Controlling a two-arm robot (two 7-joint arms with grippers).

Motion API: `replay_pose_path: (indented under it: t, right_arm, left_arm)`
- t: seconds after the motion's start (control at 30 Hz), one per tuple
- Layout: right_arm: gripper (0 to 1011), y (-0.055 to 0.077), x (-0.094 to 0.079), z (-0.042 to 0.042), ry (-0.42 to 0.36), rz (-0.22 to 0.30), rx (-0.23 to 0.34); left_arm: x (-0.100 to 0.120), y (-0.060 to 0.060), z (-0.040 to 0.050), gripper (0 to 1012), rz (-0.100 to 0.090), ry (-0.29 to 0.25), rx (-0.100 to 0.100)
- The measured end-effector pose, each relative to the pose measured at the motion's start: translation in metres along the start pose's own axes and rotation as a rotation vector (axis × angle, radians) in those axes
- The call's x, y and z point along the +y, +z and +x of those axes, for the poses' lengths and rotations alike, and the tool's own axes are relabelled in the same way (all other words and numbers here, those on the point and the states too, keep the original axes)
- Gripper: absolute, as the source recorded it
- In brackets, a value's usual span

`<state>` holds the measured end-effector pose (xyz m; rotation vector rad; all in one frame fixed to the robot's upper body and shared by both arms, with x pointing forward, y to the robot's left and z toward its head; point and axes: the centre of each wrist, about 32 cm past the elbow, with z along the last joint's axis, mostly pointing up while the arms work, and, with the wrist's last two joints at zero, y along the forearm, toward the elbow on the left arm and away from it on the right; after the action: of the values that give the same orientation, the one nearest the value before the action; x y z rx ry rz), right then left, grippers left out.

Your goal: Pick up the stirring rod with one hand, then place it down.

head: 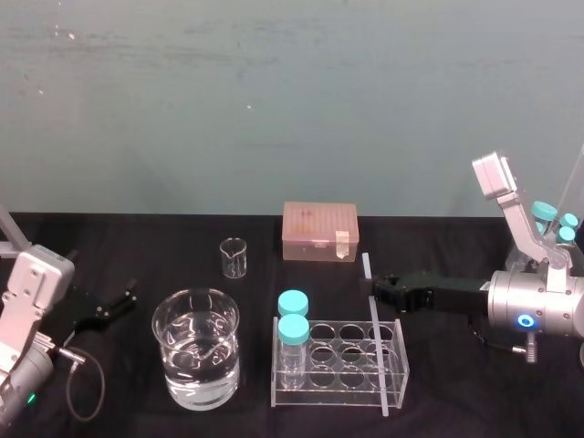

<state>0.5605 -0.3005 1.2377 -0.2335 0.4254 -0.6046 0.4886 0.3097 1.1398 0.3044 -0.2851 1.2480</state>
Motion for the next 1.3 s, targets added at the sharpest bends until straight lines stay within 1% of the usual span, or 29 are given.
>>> replay_pose_path:
  t: [0.5,0.6,0.63,0.7,0.8,0.93,0.97,1.0,1.03,1.13,1.17,1.27,1.3]
  right_arm:
    - [71,0.0,0.0,-0.0001,0.0,0.002,-0.001]
    - [71,-0.001,-0.004,-0.0007,-0.001,0.039,-0.017]
    - [70,-0.002,-0.007,-0.0009,-0.002,0.061,-0.025]
    - [71,-0.002,-0.01,-0.0014,-0.002,0.09,-0.034]
    - [71,-0.002,-0.017,-0.0029,-0.003,0.159,-0.053]
    - [71,-0.001,-0.023,-0.004,-0.003,0.211,-0.066]
    - [71,0.0,-0.026,-0.0047,-0.004,0.234,-0.073]
    - [71,0.0,-0.028,-0.0049,-0.004,0.245,-0.075]
    - [70,0.002,-0.031,-0.0055,-0.006,0.268,-0.084]
    - [71,0.005,-0.034,-0.0071,-0.017,0.3,-0.098]
    - [71,0.007,-0.036,-0.0086,-0.028,0.321,-0.111]
    - [71,0.013,-0.039,-0.0107,-0.049,0.36,-0.134]
    - [71,0.017,-0.04,-0.0124,-0.064,0.386,-0.155]
  left_arm:
    - [0.0,0.0,0.0,1005,0.0,0.0,0.0]
    - [0.0,0.0,0.0,1005,0.0,0.0,0.0]
    - [0.0,0.0,0.0,1005,0.0,0.0,0.0]
    - [0.0,0.0,0.0,1005,0.0,0.0,0.0]
    - [0.0,0.0,0.0,1005,0.0,0.0,0.0]
    - [0.0,0.0,0.0,1005,0.0,0.0,0.0]
    - [0.0,0.0,0.0,1005,0.0,0.0,0.0]
    - [0.0,0.0,0.0,1005,0.0,0.0,0.0]
    - [0.0,0.0,0.0,1005,0.0,0.0,0.0]
    - [0.0,0.0,0.0,1005,0.0,0.0,0.0]
    - [0.0,0.0,0.0,1005,0.0,0.0,0.0]
    - [0.0,0.0,0.0,1005,0.0,0.0,0.0]
    - [0.0,0.0,0.0,1005,0.0,0.0,0.0]
